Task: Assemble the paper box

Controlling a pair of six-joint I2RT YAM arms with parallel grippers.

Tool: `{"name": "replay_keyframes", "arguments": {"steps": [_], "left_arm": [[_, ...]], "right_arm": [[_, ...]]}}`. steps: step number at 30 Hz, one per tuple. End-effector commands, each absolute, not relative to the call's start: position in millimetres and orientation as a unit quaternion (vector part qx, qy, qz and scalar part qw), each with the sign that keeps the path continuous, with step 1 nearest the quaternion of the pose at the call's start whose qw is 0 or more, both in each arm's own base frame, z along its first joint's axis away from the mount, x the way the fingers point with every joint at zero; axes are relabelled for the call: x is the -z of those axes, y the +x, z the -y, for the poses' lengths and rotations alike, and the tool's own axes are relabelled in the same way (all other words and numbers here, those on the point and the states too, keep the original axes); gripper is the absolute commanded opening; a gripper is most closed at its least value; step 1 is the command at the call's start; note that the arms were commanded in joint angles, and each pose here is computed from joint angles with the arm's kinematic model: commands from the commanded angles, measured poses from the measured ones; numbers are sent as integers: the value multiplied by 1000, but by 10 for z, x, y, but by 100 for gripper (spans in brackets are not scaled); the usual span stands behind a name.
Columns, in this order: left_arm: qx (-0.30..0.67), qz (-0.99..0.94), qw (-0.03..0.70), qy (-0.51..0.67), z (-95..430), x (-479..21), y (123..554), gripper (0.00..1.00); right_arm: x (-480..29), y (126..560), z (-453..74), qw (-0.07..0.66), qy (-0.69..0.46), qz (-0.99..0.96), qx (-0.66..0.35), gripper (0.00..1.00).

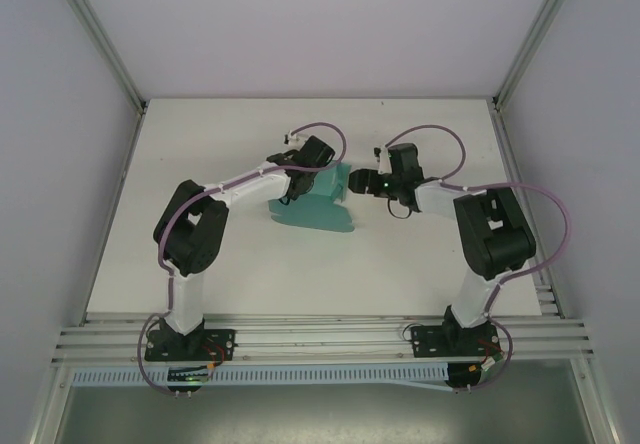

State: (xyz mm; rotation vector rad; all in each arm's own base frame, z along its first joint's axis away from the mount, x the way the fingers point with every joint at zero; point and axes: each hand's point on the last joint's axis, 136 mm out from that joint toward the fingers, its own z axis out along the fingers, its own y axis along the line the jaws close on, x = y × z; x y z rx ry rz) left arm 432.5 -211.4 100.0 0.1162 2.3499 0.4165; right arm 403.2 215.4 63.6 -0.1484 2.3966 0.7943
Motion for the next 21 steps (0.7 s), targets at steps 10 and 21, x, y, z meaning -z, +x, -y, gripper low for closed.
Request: {"name": "replay_keyframes", "arguments": {"steps": [10, 21], "left_arm": [[-156, -916, 367, 31, 2101, -914, 4312, 0], [-165, -911, 376, 18, 2027, -982, 4282, 0]], "right_arm": [[-878, 4104, -2606, 308, -130, -856, -395, 69], [-714, 4187, -2818, 288, -117, -877, -365, 55]]}}
